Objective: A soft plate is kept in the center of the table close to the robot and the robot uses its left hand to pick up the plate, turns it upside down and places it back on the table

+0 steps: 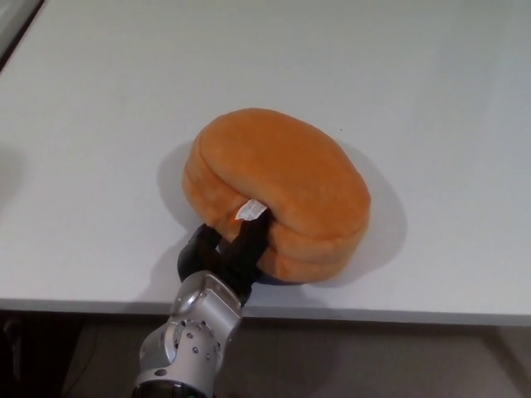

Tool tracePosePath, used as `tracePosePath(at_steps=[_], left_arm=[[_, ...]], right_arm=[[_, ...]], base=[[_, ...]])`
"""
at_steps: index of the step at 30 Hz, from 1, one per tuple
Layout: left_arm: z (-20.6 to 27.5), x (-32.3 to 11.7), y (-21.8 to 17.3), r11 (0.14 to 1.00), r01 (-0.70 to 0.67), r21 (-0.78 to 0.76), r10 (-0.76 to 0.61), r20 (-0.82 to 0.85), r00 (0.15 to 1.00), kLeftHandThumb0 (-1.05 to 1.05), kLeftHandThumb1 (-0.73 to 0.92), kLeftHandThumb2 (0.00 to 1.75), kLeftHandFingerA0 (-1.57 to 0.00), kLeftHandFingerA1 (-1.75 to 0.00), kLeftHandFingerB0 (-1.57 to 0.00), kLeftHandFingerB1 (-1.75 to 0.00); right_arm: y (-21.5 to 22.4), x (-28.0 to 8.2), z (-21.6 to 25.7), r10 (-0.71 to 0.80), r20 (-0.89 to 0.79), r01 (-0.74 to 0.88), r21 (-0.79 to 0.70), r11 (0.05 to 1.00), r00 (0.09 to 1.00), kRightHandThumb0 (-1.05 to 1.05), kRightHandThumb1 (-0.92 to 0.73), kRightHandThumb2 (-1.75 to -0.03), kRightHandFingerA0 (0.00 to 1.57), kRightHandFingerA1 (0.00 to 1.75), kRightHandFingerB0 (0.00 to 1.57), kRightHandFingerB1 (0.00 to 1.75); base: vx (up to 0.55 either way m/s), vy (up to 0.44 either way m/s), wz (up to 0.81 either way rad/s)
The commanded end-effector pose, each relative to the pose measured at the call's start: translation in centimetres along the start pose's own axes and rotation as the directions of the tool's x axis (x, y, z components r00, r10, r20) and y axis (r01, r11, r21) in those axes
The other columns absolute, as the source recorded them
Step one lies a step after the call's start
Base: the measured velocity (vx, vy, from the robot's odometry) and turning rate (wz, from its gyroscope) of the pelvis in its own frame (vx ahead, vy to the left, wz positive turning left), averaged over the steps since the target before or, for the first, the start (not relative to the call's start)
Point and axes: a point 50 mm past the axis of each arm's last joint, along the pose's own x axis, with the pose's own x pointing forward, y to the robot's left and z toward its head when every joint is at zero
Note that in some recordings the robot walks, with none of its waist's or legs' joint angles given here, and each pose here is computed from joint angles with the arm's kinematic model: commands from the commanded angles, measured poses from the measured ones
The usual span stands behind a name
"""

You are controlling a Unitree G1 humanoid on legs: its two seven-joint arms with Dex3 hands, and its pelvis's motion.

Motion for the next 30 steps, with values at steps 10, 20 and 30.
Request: tracePosePath(at_steps=[10,20,30], left_arm=[[-14.3,-7.1,-10.9,0.995,0.043,-0.089,-0.086,-0.559,0.825,-0.2,0.69,0.63,-0.92,-1.75,-0.14,-0.35],[-14.1,-7.1,-10.8,0.995,0.054,-0.079,-0.089,-0.551,0.83,-0.38,0.61,0.79,-1.16,-1.63,-0.1,-0.44],[-12.9,-6.3,-9.4,0.971,0.227,-0.075,-0.233,-0.506,0.83,-0.8,0.82,0.64,-0.32,-0.87,-0.12,-0.38]], right_arm=[[-1.3,-0.1,0.5,0.012,0.005,-0.012,-0.035,0.999,1.0,-0.71,-0.64,-0.99,0.51,0.6,0.29,0.49],[-1.3,-0.2,0.6,0.01,-0.006,-0.01,-0.052,0.999,1.0,-0.7,-0.63,-1.0,0.5,0.6,0.27,0.48],[-1.2,-0.2,0.5,0.019,0.0,-0.019,-0.013,1.0,1.0,-0.7,-0.64,-0.99,0.48,0.58,0.27,0.48]], base=[[0.0,0.0,0.0],[0.0,0.0,0.0],[0.0,0.0,0.0]])
